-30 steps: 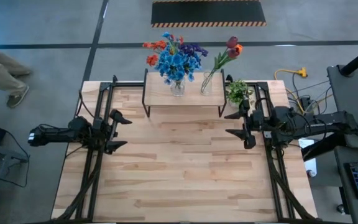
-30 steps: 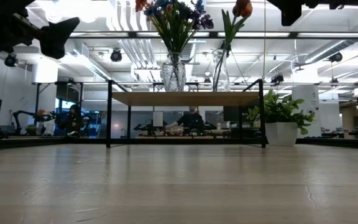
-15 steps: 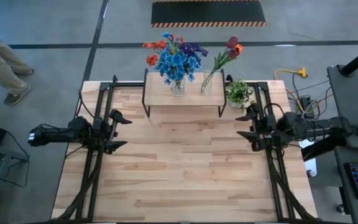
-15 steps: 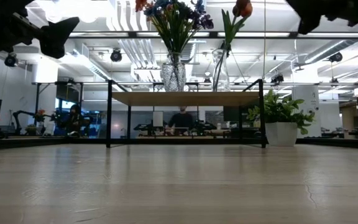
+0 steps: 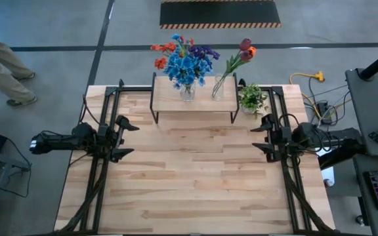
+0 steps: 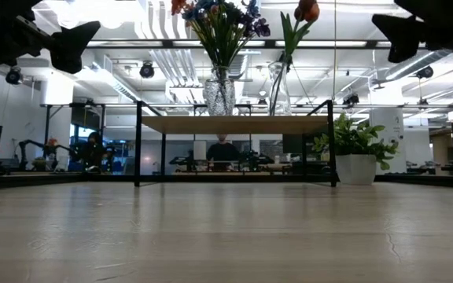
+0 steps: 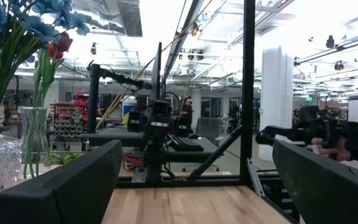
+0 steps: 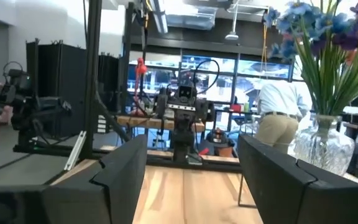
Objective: Pick and place flowers into a vace then onto a shelf
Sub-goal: Return to Home Position
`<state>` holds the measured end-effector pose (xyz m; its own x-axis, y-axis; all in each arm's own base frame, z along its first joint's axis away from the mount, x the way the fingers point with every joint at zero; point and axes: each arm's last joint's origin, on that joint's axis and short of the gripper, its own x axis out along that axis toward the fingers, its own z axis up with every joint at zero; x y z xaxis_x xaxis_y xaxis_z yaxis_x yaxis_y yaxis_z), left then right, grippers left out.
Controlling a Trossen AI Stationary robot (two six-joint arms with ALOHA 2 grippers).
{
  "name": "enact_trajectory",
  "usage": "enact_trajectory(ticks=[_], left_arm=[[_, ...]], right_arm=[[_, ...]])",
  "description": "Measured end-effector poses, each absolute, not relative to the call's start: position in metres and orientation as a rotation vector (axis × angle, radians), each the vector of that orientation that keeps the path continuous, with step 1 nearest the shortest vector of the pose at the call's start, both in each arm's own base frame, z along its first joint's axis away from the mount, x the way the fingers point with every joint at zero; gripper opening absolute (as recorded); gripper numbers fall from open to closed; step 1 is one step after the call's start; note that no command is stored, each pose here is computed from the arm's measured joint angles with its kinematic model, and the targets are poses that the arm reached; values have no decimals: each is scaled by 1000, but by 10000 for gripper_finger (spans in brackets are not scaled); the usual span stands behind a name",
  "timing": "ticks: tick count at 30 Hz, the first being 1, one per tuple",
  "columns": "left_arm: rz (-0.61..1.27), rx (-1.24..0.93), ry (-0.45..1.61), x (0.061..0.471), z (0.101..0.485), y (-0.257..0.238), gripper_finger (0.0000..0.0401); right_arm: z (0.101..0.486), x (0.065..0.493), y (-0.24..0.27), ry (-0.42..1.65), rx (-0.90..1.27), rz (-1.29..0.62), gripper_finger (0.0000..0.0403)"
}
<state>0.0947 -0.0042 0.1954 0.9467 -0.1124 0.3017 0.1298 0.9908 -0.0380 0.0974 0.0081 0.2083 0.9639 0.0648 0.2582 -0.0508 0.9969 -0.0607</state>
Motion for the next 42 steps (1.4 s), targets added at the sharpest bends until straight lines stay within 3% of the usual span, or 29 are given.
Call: enact_trajectory(ticks=[6,18,27,42], left_arm=[[-123,-57,-304,95,195,-4,398],[-115,-7,-289,95,193,-4,398],[-83,26,-121,99,177,-3,398],[-18,156,2,99,165,-1,398]], right_arm=[[195,92,8,-305,-61,59,242],[180,96,9,-155,-46,108,242],[169,97,9,-38,3,113,242],[167,97,9,-17,-29,112,242]])
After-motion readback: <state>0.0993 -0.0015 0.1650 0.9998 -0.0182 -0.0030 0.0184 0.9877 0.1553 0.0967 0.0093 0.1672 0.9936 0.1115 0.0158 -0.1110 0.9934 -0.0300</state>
